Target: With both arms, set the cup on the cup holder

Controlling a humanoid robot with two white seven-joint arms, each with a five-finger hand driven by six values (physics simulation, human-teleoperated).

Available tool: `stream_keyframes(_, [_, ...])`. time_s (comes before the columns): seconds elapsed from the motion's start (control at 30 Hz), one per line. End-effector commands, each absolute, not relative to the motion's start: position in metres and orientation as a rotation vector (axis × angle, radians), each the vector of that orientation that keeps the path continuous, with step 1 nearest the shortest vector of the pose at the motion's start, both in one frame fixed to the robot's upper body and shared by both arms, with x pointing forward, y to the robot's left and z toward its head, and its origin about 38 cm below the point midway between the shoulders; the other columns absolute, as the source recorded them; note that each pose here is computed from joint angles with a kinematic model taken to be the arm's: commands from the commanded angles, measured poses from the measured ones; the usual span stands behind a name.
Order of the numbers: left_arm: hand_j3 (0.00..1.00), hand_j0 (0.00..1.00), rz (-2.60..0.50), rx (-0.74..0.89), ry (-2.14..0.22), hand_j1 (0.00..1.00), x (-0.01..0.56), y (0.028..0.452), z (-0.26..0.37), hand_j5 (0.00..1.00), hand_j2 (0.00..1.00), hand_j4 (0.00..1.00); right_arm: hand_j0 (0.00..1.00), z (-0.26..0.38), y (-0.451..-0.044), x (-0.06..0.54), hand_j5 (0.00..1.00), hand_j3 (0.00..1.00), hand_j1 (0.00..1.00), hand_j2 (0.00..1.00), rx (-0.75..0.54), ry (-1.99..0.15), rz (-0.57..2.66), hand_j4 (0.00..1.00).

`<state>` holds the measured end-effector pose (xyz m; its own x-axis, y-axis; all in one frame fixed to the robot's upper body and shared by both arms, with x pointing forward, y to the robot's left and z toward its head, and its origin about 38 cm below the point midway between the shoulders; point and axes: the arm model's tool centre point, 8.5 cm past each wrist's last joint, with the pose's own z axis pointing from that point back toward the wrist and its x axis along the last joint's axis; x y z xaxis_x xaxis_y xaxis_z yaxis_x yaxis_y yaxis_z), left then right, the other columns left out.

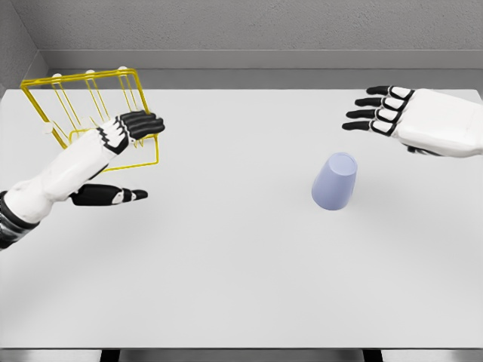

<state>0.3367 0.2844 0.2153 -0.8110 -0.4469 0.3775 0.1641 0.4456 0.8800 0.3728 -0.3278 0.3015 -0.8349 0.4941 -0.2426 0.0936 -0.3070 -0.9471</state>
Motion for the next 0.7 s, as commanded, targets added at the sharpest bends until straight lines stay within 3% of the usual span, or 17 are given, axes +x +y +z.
stream_keyframes(0.0, [1.0,1.0,-1.385,0.234,-2.12,1.0,0.337,0.283,0.212,1.0,1.0,1.0,1.0,0.303,-0.328,0.373,1.0,1.0,1.0,1.0,-0.742,-1.67,2.223,1.0])
stream_keyframes(0.17, [1.0,1.0,-1.338,0.266,-2.156,1.0,0.34,0.287,0.222,1.0,1.0,1.0,1.0,0.298,-0.338,0.378,1.0,1.0,1.0,1.0,-0.72,-1.653,2.179,1.0])
stream_keyframes(0.23, [1.0,1.0,-1.327,0.259,-2.157,1.0,0.339,0.285,0.22,1.0,1.0,1.0,1.0,0.295,-0.336,0.382,1.0,1.0,1.0,1.0,-0.694,-1.471,2.289,1.0])
stream_keyframes(0.33, [1.0,1.0,-1.318,0.247,-2.143,1.0,0.337,0.286,0.213,1.0,1.0,1.0,1.0,0.289,-0.321,0.393,1.0,1.0,1.0,1.0,-0.556,-1.226,2.409,1.0])
stream_keyframes(0.43, [1.0,1.0,-1.283,0.222,-2.14,1.0,0.334,0.287,0.209,1.0,1.0,1.0,1.0,0.284,-0.301,0.415,1.0,1.0,1.0,1.0,-0.533,-1.318,2.359,1.0])
stream_keyframes(0.67, [1.0,1.0,-1.128,-0.18,-1.969,1.0,0.317,0.29,0.186,1.0,1.0,1.0,1.0,0.275,-0.281,0.423,1.0,1.0,1.0,1.0,-0.547,-1.315,2.403,1.0])
